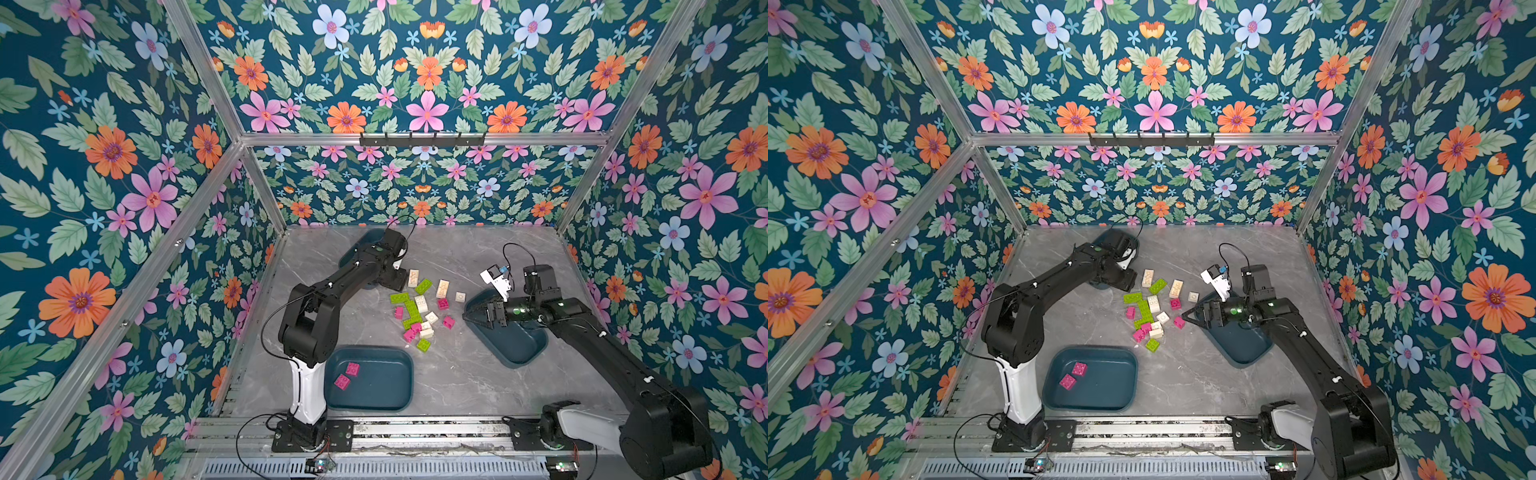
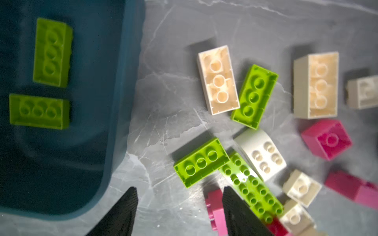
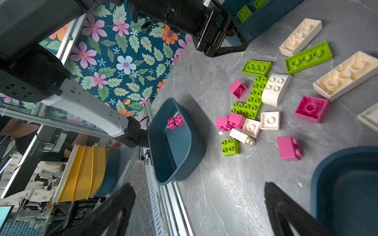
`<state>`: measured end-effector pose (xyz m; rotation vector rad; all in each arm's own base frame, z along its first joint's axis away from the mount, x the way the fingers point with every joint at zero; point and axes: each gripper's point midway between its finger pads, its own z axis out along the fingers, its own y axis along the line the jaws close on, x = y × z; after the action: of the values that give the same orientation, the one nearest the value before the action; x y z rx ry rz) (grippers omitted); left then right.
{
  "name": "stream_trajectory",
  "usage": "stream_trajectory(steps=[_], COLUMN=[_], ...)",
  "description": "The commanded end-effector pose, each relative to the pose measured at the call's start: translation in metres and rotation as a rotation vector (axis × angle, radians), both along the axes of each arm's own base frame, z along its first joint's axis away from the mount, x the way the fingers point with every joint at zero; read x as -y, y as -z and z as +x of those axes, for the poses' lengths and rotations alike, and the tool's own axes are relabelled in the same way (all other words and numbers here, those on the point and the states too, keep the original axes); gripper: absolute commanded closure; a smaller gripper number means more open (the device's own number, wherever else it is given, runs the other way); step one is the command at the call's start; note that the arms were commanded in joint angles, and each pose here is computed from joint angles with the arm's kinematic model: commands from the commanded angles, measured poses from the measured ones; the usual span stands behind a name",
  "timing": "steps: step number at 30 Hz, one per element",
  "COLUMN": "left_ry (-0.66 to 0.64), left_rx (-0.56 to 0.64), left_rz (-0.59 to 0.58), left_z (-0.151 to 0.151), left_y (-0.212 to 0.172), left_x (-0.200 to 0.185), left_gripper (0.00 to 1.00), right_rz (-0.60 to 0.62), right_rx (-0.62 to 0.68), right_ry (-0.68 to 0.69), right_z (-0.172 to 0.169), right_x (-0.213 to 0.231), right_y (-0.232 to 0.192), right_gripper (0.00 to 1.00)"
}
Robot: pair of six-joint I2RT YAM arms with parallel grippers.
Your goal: Sort the legos into containers by color
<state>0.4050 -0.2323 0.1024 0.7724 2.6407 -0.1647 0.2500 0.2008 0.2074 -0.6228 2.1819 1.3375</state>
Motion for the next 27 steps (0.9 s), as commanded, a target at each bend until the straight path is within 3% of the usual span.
stream_trajectory(steps=[1, 6, 13, 27], left_ry=[0.389, 0.488, 0.52, 0.553], left_rx=[-0.069, -0.084, -0.106, -0.072], left_rz=[-0.025, -0.003, 0.087, 0.128], left_z=[-0.031, -0.029, -0.019, -0.005], left_y=[0.007, 0.018, 0.043, 0.064], left_x=[0.013, 0.011, 0.003, 0.004], left_gripper=[0.3, 0.3, 0.3, 0.38], right_rz=[-0.005, -0.009, -0.018, -0.025], right_rx=[0.007, 0.001, -0.001, -0.012], right_ry=[-0.005, 0.001, 0.001, 0.005], right_z=[-0.002, -0.003, -0.005, -0.006], right_x=[0.0, 0.001, 0.002, 0.003], right_y=[-0.001, -0.001, -0.002, 0.001], right_gripper=[0.01, 0.01, 0.01, 0.01])
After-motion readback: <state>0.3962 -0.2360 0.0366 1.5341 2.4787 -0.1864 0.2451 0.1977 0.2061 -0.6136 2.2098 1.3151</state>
